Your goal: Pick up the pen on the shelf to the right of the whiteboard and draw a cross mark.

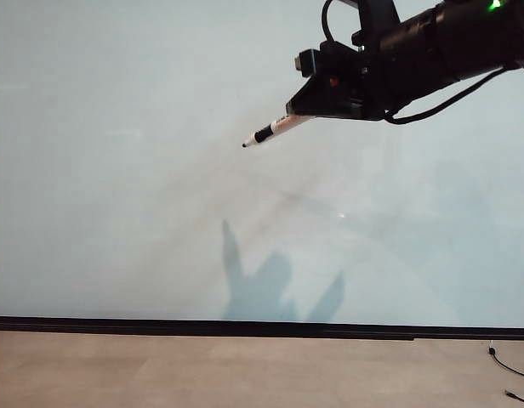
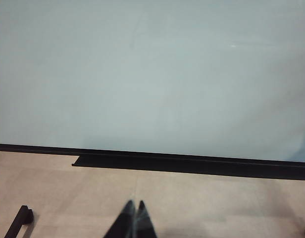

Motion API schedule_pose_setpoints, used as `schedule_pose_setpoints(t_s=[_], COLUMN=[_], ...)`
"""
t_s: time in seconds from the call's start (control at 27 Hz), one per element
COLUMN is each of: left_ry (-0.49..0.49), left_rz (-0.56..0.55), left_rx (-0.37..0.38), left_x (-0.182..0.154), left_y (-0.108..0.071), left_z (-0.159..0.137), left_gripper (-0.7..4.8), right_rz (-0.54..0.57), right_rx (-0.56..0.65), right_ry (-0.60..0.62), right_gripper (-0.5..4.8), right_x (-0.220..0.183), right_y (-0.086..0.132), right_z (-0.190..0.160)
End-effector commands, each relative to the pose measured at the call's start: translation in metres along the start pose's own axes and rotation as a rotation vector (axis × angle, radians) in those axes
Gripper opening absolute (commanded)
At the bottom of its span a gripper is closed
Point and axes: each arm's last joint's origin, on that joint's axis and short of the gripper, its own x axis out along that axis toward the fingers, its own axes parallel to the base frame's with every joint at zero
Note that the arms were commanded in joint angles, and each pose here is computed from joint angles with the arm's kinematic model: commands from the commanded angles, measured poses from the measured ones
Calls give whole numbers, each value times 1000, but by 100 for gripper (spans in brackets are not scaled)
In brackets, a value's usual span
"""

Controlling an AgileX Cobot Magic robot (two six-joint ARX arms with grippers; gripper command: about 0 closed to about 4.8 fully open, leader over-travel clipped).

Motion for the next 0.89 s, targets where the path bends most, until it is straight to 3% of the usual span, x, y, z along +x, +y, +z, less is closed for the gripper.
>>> schedule_pose_setpoints(t_s=[0.04,0.22,0.44,0.67,0.74,0.89], left_ry=[-7,-7,-7,-7,-6,-5], left_rz=[-4,-4,-4,-4,-4,-4], left_rx=[4,4,4,4,4,4], left_x=[0,0,0,0,0,0], left_y=[0,0,0,0,0,0], left_z=[1,1,1,1,1,1], left_gripper=[-4,-5,-4,-5,-5,-5], right_rz=[-6,-7,2,1,1,8], right_rx=[-59,-74,42,47,170,303], right_ry=[27,17,-6,-3,-49,-170], right_gripper=[-7,-7,-7,-7,-7,-7], right_x=[3,4,4,8,13,18], right_y=[-1,-2,-2,-3,-4,-6], right_z=[6,9,11,9,10,13])
